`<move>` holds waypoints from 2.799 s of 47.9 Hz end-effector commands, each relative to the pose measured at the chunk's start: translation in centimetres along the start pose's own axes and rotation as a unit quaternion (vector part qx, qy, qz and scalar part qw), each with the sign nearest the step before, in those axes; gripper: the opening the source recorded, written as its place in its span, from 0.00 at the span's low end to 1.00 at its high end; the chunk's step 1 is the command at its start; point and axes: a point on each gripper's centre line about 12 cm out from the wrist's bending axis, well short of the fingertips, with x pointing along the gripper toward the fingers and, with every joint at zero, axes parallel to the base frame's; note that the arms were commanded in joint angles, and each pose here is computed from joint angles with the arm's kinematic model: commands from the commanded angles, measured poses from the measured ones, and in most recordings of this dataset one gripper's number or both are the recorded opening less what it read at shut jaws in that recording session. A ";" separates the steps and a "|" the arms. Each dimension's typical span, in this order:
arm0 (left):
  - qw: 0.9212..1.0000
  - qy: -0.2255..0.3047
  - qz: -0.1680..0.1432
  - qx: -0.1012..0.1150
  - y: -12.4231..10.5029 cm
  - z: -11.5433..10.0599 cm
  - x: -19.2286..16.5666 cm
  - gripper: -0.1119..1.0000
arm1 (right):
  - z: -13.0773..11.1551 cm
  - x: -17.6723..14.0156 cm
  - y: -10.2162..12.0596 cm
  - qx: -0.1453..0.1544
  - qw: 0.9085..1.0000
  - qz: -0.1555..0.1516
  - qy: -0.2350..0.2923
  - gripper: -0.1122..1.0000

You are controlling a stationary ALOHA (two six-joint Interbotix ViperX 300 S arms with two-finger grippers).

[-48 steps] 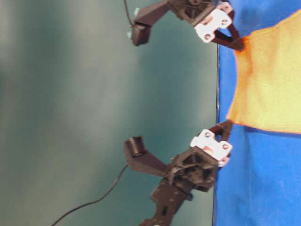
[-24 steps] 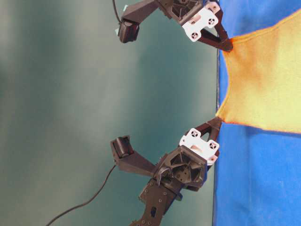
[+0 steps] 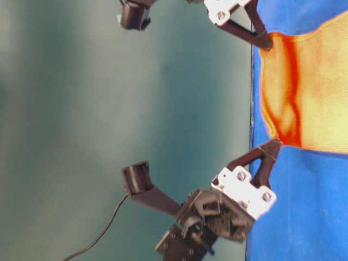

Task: Fold the orange towel.

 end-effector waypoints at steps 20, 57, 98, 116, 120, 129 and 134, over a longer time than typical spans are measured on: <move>0.992 0.009 -0.108 0.067 -10.5 0.5 -3.0 0.10 | -3.7 -2.4 9.0 -0.055 0.991 0.108 0.058 0.13; 0.986 0.053 -0.129 0.092 -13.0 -0.8 -2.7 0.10 | -4.9 -1.2 11.9 -0.060 0.986 0.130 0.085 0.13; 0.986 0.050 -0.128 0.097 -12.4 1.0 -5.1 0.76 | -2.0 -3.5 13.9 -0.082 0.982 0.155 0.070 0.65; 0.987 -0.031 -0.126 0.096 -10.1 5.3 -12.9 0.77 | 3.9 -11.5 13.4 -0.145 0.973 0.175 -0.026 0.65; 0.986 -0.055 -0.124 0.100 -9.4 5.6 -14.8 0.77 | 4.3 -13.2 12.5 -0.152 0.971 0.177 -0.056 0.65; 0.982 -0.117 -0.116 0.094 -7.5 5.0 -18.8 0.77 | 4.5 -16.8 10.7 -0.161 0.964 0.180 -0.113 0.65; 0.979 -0.147 -0.109 0.089 -6.5 4.4 -21.0 0.77 | 3.9 -18.3 9.4 -0.164 0.961 0.174 -0.136 0.65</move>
